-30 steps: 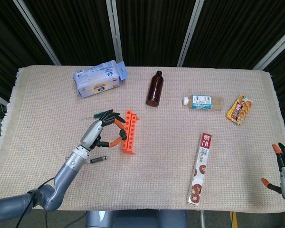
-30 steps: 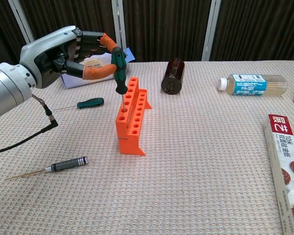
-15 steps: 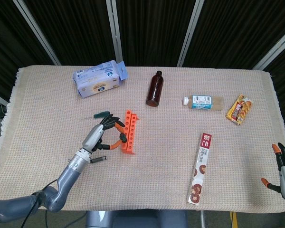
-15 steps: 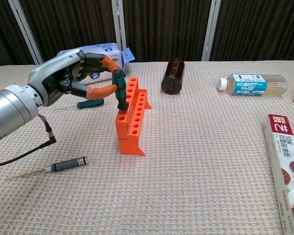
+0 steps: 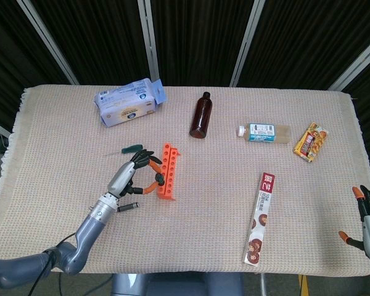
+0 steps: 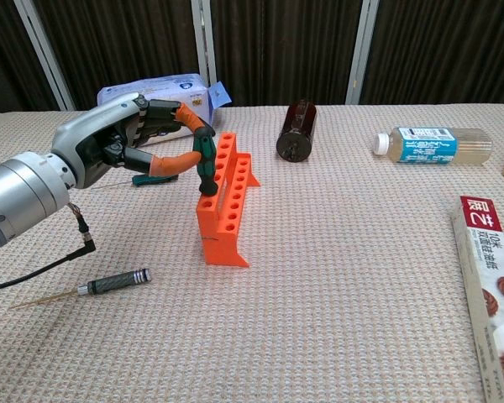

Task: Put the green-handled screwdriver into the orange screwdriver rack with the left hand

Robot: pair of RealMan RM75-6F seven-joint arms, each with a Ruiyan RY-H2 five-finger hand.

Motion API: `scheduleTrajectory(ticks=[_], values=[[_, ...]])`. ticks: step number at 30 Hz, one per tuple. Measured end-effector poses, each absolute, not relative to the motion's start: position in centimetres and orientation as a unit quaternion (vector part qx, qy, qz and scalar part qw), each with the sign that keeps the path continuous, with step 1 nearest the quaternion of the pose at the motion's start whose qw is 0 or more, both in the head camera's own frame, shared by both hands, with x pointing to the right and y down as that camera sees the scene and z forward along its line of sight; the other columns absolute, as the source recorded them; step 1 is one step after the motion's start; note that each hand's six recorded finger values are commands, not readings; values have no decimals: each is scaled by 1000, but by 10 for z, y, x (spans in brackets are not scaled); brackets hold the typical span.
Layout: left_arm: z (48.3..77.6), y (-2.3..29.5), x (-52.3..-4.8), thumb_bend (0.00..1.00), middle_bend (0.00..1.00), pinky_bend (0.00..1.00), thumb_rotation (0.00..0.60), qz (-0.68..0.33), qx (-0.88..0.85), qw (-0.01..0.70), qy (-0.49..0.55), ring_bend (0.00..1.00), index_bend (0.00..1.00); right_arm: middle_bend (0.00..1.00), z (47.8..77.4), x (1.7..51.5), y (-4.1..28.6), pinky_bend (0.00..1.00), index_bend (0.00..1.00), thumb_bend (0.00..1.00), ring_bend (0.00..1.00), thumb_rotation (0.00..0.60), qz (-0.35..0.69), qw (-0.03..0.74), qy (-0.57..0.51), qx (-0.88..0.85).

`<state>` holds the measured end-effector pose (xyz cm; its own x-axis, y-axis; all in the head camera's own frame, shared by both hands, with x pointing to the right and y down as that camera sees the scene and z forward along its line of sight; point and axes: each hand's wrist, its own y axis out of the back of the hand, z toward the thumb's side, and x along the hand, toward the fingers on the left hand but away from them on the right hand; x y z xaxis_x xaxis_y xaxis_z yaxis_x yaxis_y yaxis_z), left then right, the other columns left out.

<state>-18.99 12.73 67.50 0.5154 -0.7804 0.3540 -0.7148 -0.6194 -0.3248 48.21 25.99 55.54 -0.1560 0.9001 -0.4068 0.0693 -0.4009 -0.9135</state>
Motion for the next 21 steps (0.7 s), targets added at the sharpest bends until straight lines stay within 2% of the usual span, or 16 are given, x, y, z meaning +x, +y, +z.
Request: scheduleTrajectory(ticks=[2,5,7,10,13,15,19,21], values=[[675,128,-191,580,24,0,600,-242,-869,72,426,0,274,0,556,482,260,8,0,0,0,600,624,333,-434,-558],[673,127,-192,567,0,0,600,-243,-869,74,425,0,89,0,556,482,260,9,0,0,0,600,624,332,-435,-558],[672,127,-193,567,0,0,600,-242,-868,75,427,0,31,0,556,483,260,9,0,0,0,600,624,332,-435,-558],[669,126,-195,565,0,0,600,-242,-866,79,430,0,1,0,556,483,260,8,0,0,0,600,624,331,-435,-558],[665,124,-201,551,0,0,600,-243,-864,90,432,0,8,0,556,483,259,9,0,0,0,600,623,332,-436,-558],[660,121,-206,547,0,0,600,-243,-859,102,440,0,47,0,556,483,259,9,0,0,0,600,623,332,-436,-558],[649,110,-221,561,1,0,600,-247,-840,134,464,0,267,0,556,484,260,9,0,0,0,600,623,331,-437,-557],[647,103,-231,600,20,0,600,-262,-828,153,471,0,400,0,557,484,260,9,0,0,0,600,623,331,-437,-558]])
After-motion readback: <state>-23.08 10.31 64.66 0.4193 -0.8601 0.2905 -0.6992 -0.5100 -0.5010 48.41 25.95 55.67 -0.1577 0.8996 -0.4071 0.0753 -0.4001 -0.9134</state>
